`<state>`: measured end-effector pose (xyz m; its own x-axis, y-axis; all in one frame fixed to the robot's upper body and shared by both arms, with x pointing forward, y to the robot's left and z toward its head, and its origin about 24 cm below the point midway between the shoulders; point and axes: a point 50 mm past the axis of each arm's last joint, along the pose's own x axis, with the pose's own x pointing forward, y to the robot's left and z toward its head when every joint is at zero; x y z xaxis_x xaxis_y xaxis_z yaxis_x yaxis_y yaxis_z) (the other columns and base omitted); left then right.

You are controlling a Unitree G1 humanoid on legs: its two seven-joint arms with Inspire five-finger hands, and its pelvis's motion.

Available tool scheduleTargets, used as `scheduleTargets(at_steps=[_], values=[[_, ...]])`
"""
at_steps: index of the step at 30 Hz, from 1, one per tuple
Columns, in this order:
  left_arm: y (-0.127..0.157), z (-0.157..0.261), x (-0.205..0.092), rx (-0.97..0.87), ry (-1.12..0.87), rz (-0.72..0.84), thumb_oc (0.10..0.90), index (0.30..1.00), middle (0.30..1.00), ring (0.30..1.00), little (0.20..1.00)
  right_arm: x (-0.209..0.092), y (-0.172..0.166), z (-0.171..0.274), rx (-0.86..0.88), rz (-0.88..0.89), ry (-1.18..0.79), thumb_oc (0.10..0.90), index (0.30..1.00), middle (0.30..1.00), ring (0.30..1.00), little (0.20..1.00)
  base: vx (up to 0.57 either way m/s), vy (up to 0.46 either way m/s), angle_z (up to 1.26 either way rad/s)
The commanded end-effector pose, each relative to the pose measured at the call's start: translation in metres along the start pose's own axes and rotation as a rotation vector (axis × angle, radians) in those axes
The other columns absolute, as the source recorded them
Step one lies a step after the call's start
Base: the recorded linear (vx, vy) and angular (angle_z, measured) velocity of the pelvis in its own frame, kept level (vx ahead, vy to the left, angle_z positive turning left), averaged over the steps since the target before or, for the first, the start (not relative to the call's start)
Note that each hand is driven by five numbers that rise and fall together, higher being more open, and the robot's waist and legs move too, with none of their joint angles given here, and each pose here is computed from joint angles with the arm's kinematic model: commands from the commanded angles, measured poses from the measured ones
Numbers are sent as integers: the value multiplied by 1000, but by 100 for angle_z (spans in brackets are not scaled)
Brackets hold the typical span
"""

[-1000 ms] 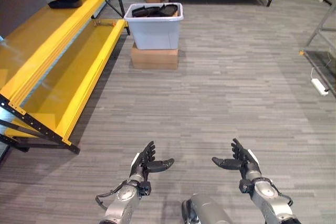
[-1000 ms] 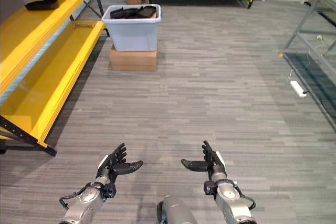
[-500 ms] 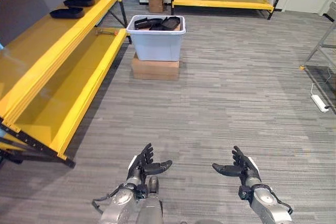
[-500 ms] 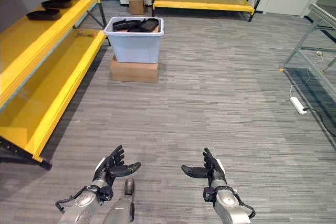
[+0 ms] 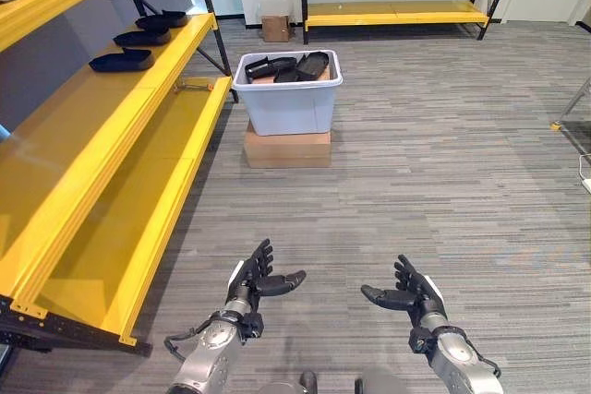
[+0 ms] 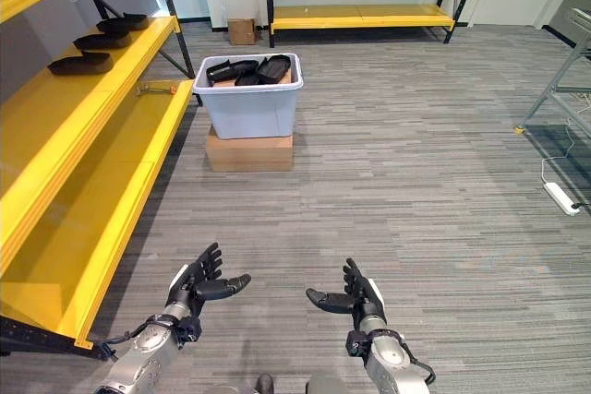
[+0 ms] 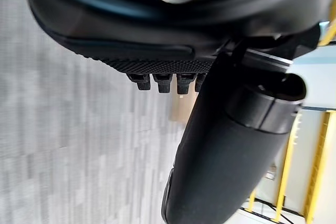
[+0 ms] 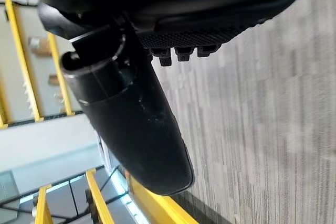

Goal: Move parts from the plastic box to the shelf.

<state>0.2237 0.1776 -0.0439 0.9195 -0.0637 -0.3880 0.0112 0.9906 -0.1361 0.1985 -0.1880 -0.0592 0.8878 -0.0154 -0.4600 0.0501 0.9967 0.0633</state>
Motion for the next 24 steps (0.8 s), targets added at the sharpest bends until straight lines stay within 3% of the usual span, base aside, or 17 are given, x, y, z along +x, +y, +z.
scheduleTargets(at_steps=[1,24], values=[[-5,38,4,31,-192,-53,900,1000,1000,1000,1000,6,-7,38,-60,0,-186,900,1000,1000,1000,1000,377,-61,45],[-16,31,3,-48,-177,-56,900,1000,1000,1000,1000,4,-28,39,-155,-28,-160,900,1000,1000,1000,1000,414,-176,9]])
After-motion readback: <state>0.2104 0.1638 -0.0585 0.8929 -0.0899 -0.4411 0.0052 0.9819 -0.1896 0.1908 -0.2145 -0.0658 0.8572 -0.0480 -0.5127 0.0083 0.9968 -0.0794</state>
